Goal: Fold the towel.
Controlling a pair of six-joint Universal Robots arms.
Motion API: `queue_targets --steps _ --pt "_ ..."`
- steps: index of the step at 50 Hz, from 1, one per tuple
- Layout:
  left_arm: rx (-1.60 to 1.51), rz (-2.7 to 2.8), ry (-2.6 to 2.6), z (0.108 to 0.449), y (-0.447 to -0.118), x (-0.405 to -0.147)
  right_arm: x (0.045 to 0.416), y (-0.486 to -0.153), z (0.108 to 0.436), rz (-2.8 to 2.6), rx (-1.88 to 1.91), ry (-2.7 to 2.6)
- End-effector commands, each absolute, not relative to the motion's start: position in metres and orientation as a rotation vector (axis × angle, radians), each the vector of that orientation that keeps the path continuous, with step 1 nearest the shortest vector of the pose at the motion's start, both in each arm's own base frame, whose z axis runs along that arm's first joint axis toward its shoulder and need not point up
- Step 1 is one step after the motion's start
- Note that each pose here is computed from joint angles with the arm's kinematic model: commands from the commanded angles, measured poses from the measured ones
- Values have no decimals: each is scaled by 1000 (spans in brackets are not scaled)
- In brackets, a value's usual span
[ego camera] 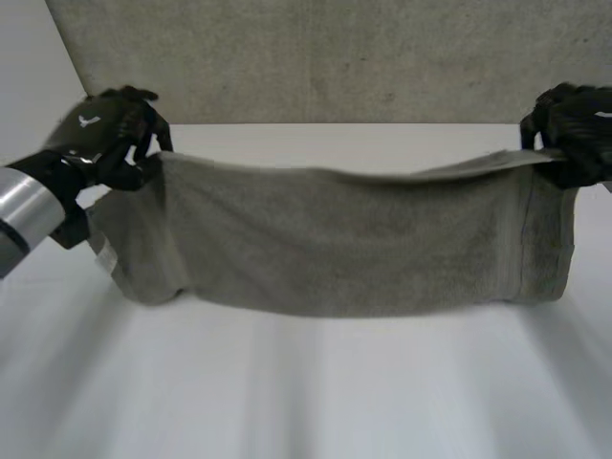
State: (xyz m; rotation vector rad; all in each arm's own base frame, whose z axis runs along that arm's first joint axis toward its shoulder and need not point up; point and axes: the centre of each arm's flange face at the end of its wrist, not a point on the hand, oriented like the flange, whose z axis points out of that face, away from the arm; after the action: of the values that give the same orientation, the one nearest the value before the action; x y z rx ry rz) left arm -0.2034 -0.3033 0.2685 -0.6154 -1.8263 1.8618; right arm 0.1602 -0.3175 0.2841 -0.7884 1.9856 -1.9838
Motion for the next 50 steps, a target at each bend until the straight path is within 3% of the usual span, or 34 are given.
queue_targets --steps 1,11,19,21,22,24,25,26,27,28,29,30,31,32,34,38,40,46,50 --pt "-648 1747 -1928 246 -310 -211 174 -320 261 -1839 -768 2130" --pt "-842 1750 -1998 227 -305 -212 174 -323 232 -1725 -762 2206" --pt "-846 1813 -2008 222 -342 -212 184 -344 231 -1783 -877 2178" --pt "-842 1922 -1960 236 -373 -215 198 -363 248 -1877 -936 2098" --pt "-842 1923 -1959 237 -373 -215 198 -363 248 -1877 -936 2098" --pt "-849 2005 -1899 254 -383 -223 213 -380 291 -2060 -960 1972" --pt "-864 2093 -1810 279 -387 -235 213 -381 291 -2061 -960 1971" --pt "-874 2185 -1704 306 -386 -248 218 -384 324 -2189 -943 1874" --pt "-874 2186 -1703 307 -386 -248 221 -383 360 -2322 -898 1764" --pt "-860 2274 -1605 331 -385 -255 221 -383 360 -2323 -897 1763" --pt "-839 2356 -1498 355 -379 -259 218 -377 396 -2442 -807 1648" --pt "-839 2357 -1497 356 -379 -259 218 -377 397 -2443 -806 1647" --pt "-817 2427 -1370 383 -365 -263 215 -371 419 -2497 -712 1553" --pt "-816 2428 -1369 383 -365 -263 213 -369 428 -2501 -644 1497" --pt "-728 2498 -1182 422 -342 -255 212 -369 423 -2458 -611 1496" --pt "-664 2463 -1160 415 -347 -248 213 -369 395 -2356 -636 1583" --pt "-643 2427 -1219 396 -356 -239 213 -366 373 -2301 -674 1657" --pt "-700 2342 -1328 362 -358 -235 212 -356 348 -2249 -732 1740" --pt "-729 2213 -1469 317 -351 -235 209 -346 316 -2163 -788 1818"
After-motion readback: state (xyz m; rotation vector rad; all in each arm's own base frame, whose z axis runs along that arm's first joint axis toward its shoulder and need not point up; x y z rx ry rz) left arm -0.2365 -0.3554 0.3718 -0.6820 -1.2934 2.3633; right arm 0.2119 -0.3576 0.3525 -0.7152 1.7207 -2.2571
